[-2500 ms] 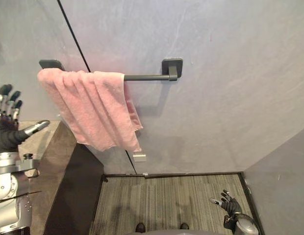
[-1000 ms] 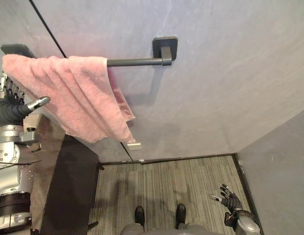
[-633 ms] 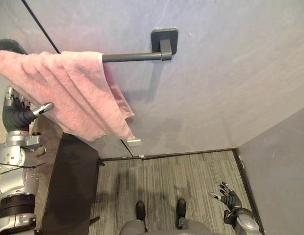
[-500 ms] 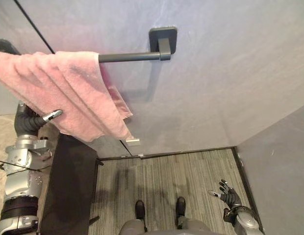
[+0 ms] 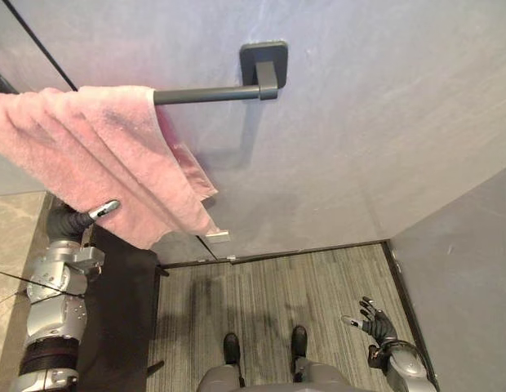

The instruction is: Organize washtable

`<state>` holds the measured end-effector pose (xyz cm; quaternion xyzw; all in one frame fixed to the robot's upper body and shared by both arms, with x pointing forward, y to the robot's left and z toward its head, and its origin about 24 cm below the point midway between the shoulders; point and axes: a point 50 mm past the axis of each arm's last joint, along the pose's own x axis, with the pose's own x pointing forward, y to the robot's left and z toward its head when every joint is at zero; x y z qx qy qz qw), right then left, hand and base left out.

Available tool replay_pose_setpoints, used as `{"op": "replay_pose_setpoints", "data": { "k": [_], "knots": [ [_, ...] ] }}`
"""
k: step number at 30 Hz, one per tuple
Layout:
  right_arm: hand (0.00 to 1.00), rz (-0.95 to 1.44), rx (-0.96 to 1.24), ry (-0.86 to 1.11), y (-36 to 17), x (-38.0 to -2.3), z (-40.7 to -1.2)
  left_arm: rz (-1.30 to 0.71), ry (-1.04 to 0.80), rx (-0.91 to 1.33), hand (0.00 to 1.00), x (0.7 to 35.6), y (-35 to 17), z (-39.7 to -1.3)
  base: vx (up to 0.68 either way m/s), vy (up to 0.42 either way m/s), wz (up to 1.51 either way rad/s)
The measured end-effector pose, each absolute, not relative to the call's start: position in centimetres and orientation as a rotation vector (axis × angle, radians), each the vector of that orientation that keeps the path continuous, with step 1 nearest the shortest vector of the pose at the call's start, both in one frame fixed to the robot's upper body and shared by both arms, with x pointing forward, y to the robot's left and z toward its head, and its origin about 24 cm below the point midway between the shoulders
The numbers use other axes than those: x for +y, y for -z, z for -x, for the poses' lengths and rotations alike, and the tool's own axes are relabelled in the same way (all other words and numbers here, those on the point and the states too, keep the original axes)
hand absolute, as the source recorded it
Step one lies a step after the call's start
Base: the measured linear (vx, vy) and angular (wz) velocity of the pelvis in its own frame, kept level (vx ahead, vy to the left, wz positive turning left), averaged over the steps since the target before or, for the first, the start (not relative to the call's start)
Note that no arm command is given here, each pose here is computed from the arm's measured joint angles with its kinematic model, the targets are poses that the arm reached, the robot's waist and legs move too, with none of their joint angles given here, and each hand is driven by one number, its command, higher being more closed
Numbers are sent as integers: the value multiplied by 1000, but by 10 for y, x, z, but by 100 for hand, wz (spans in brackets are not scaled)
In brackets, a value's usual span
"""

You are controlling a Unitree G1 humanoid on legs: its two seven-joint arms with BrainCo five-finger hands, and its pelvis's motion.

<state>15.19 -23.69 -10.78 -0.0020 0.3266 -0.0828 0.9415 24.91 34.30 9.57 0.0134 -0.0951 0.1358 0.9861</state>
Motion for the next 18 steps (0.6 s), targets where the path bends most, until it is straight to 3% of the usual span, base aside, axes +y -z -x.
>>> {"op": "replay_pose_setpoints", "data": {
  "k": [3, 4, 10, 18],
  "knots": [
    [0, 4, 661, 167, 107, -237, -154, -29, -271, -184, 0, 342, -94, -249, 0, 0, 0],
    [0, 4, 661, 167, 107, -237, -154, -28, -272, -183, 100, 342, -94, -249, 0, 0, 0],
    [0, 5, 650, 165, 105, -236, -157, -44, -274, -164, 100, 342, -93, -250, 2, 4, -3],
    [0, 83, 239, 19, 19, -235, -218, -51, -270, -168, 100, 342, -94, -251, 0, 6, -11]
  ]
}}
